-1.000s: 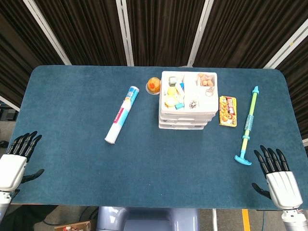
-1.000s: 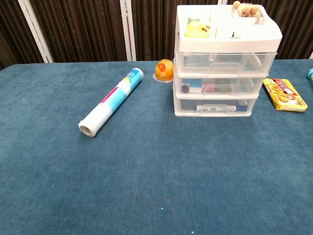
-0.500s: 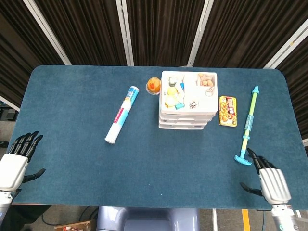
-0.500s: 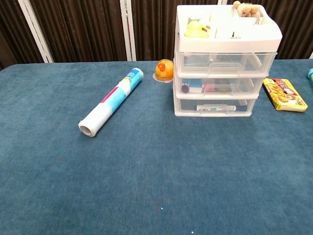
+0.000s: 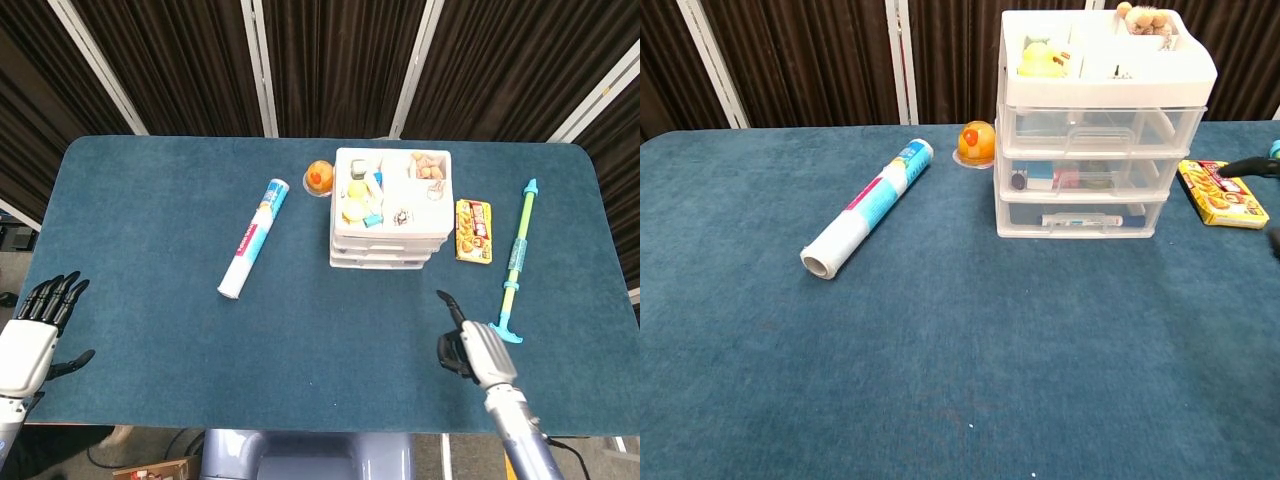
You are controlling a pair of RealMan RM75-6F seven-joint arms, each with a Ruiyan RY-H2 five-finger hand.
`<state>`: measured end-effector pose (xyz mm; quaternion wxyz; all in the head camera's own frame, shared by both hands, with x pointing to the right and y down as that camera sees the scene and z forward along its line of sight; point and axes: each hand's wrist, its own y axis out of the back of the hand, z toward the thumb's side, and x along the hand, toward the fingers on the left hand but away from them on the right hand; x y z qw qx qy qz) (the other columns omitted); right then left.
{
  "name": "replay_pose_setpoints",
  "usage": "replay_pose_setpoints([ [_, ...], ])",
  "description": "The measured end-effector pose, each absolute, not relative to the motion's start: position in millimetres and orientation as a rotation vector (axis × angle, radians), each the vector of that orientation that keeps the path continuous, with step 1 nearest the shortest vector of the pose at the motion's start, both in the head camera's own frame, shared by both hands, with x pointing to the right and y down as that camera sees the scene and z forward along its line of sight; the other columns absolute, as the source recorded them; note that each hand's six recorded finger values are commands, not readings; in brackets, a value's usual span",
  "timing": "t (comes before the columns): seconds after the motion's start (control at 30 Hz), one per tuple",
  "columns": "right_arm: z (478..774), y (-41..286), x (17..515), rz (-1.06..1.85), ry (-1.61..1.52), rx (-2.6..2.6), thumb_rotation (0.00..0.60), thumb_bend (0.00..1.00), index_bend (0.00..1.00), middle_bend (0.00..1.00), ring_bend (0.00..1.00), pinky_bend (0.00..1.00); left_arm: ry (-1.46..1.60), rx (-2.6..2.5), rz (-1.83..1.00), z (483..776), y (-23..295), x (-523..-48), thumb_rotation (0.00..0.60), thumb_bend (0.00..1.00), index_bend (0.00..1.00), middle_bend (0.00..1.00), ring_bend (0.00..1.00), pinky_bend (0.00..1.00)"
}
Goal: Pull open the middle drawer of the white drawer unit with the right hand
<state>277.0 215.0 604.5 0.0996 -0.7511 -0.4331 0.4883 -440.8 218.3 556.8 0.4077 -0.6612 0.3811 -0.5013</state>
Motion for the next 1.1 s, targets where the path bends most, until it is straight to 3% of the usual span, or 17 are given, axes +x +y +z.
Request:
replay_pose_setpoints([
  [0.4,626.6,175.4,201.9,1.385,-1.445,-2.372,0.6,0.71,0.0,0.87,0.83,0.89,0.978,-1.693,-1.285,559.6,215.5,-443.4,0.6,0.02,0.0,0.0,0.0,0.08],
  [1.1,653.6,145.5,180.9,1.391,-1.721,-2.394,0.6,0.71,0.0,0.87,0.83,0.89,1.002,-1.714,-1.282,558.7,214.0,-445.2,0.6,0.02,0.0,0.0,0.0,0.08],
])
